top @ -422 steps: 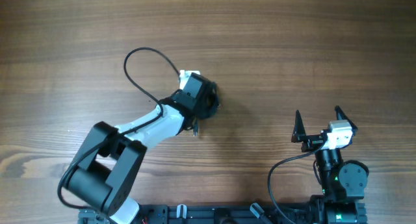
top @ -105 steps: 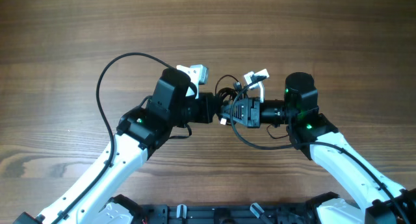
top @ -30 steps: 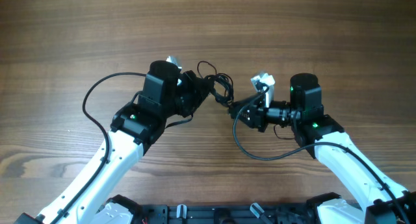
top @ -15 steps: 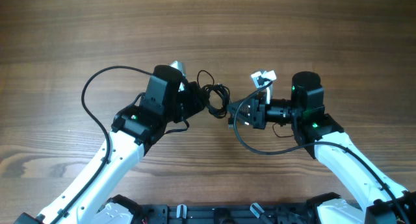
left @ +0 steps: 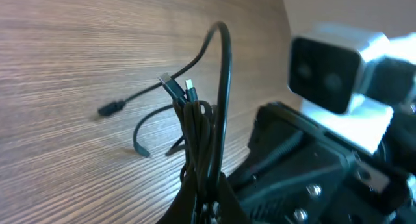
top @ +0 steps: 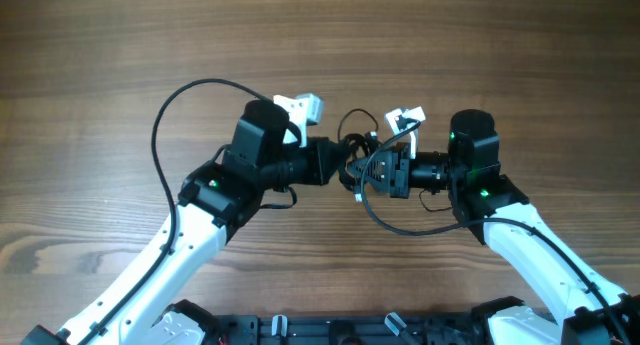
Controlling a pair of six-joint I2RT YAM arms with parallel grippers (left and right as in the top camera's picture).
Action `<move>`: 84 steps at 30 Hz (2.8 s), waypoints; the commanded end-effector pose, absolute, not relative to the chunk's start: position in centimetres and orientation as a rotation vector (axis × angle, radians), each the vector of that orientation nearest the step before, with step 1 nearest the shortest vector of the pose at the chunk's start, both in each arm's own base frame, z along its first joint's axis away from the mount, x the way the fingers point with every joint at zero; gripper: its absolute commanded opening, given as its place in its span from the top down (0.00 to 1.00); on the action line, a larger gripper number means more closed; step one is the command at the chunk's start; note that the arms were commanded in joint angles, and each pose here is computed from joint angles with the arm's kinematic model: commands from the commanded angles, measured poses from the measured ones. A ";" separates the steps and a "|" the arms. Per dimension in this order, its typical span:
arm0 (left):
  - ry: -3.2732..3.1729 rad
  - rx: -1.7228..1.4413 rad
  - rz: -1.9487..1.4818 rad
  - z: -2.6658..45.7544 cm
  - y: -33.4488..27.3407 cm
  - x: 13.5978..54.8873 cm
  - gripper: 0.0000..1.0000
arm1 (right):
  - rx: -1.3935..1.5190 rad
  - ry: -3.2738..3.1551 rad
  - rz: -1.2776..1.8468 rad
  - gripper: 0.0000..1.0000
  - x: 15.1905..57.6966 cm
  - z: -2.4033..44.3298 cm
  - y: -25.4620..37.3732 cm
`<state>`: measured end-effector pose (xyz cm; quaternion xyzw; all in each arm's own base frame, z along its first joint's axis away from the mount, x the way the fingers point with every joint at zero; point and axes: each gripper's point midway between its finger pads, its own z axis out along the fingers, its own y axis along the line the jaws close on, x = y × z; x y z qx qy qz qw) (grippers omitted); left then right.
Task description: Untangle cables
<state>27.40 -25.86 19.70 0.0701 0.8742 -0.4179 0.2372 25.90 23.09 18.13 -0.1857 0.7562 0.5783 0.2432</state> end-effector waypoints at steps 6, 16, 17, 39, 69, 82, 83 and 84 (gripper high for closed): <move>2.365 0.351 -1.197 20.5 -26.9 26.0 0.96 | -0.322 2.097 1.526 0.95 28.1 18.5 21.5; 2.473 0.020 -1.289 20.3 -26.7 26.2 0.96 | 0.243 2.196 1.508 0.95 31.6 17.5 19.3; 2.480 -0.009 -1.292 20.3 -26.7 26.2 0.96 | 0.284 2.195 1.500 0.95 31.9 17.4 19.1; 2.568 -0.446 -1.161 18.0 -26.4 25.9 0.96 | 0.546 1.987 1.421 0.96 36.0 19.9 16.7; 2.331 -1.247 -1.139 17.6 -22.5 29.7 0.96 | -0.116 2.073 1.208 0.94 31.1 18.0 24.5; 2.293 -1.295 -1.200 18.3 -22.7 30.2 0.96 | -0.153 2.197 1.203 0.90 29.5 15.5 24.4; 2.325 -1.255 -1.220 18.4 -23.1 29.8 0.96 | -0.169 2.189 1.196 0.90 29.5 15.6 24.4; 2.357 -1.159 -1.240 18.7 -23.6 29.7 0.96 | -0.189 2.179 1.189 0.90 29.5 15.7 24.5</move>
